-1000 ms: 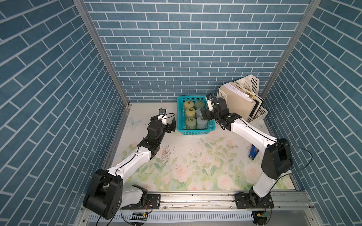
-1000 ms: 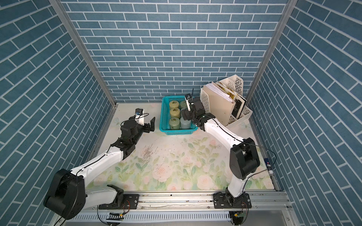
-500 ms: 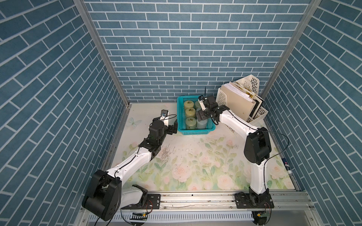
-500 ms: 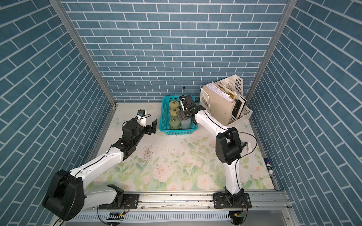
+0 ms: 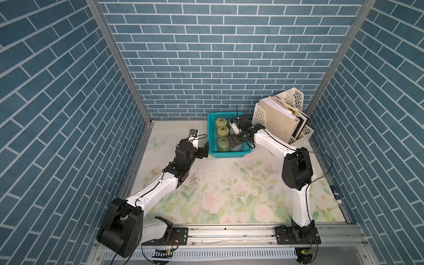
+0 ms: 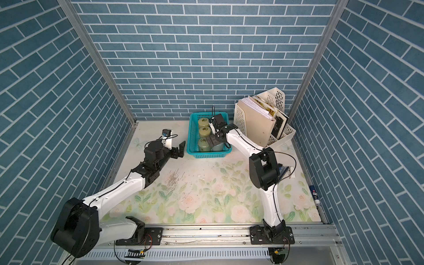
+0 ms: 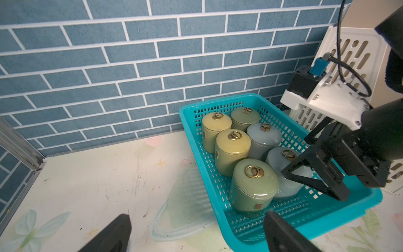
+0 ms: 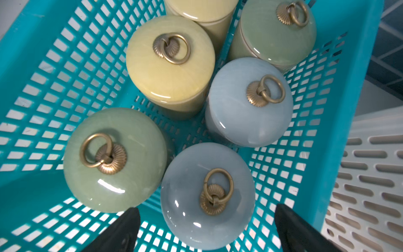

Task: Take the tea canister out of the basket
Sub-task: Pick up the tea canister from the basket.

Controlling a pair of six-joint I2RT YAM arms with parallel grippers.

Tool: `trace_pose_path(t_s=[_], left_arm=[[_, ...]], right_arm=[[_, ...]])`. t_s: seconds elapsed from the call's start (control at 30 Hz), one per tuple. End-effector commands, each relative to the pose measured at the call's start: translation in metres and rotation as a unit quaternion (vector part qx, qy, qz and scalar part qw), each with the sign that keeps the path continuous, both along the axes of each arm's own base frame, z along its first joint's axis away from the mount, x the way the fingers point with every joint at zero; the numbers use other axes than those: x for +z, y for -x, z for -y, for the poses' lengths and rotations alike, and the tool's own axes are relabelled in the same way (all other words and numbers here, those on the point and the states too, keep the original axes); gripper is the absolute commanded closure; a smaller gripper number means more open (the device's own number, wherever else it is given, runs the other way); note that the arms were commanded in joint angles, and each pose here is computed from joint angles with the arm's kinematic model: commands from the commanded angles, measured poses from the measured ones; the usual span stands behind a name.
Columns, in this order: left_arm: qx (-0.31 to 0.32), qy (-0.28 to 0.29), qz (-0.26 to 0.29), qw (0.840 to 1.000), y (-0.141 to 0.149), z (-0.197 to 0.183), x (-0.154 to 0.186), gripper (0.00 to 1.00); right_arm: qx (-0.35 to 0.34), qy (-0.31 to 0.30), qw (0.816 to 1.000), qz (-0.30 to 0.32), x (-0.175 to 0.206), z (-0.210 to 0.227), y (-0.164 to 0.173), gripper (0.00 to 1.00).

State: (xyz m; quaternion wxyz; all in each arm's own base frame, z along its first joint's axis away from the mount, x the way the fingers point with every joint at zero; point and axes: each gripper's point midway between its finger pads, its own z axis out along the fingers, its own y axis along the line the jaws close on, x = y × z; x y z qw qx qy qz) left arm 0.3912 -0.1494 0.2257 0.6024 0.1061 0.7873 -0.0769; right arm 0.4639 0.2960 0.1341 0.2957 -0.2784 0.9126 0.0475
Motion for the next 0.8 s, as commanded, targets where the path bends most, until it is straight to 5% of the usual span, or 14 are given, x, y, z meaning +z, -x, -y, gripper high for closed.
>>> trace_pose_path(t_s=[0.0,0.77], left_arm=[[-0.007,0.005,-0.008,1.0,0.001,0.005,-0.004,0.0],[0.001,0.002,-0.016,1.0,-0.002,0.004,-0.01,0.0]], right_arm=[[0.003,0.01,1.0,-0.026,-0.018,0.008,0.002,0.0],[0.043,0.014,0.997,-0.061,-0.047,0.006,0.009,0.0]])
